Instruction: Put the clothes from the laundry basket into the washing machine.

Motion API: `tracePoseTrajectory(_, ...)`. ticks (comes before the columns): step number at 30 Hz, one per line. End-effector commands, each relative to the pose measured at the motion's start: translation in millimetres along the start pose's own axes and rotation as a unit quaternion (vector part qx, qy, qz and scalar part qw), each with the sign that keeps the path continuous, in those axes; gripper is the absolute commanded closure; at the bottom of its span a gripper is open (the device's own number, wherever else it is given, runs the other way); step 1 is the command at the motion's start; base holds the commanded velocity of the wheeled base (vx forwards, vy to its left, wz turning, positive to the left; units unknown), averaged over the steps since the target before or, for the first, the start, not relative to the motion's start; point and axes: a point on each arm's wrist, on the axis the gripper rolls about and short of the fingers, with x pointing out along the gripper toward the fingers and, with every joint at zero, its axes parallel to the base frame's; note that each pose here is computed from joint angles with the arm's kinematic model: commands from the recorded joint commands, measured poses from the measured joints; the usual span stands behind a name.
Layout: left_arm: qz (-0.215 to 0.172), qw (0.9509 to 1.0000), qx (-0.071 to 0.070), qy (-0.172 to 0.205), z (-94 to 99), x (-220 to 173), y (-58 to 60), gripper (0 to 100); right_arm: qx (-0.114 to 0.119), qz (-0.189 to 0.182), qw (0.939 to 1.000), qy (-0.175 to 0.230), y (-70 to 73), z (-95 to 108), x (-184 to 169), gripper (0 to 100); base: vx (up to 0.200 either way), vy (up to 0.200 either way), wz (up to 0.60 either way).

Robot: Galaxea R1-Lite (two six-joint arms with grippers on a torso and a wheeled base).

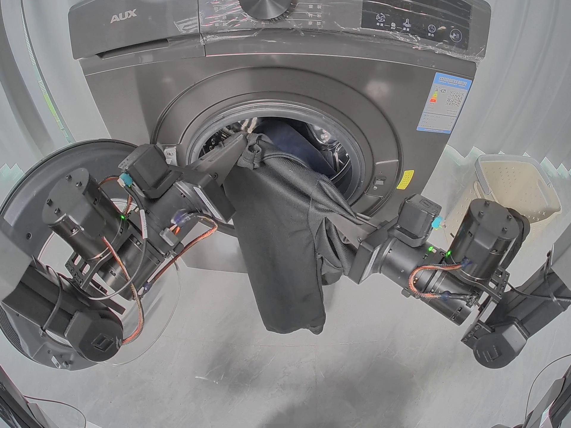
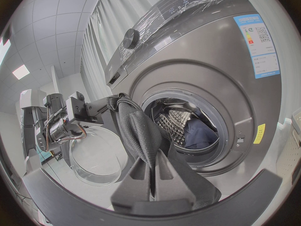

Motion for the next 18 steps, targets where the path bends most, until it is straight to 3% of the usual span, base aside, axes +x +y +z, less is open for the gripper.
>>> tracePoseTrajectory(1,-0.004,1.0000,-0.002,-0.003,1.6,0,-3.1,100,0.000,0.000,1.0000,-0.006,0.8,8,-14,100,0.000,0.000,0.00)
tracePoseTrajectory(17,-0.014,0.9999,-0.007,0.003,-2.7,1,-10.6,100,0.004,0.012,0.9999,0.010,6.8,3,-27,100,0.000,0.000,0.00)
tracePoseTrajectory(18,-0.015,0.9999,-0.007,0.001,-2.1,1,-11.2,100,0.005,0.013,0.9999,0.009,7.2,2,-26,0,0.000,0.000,0.00)
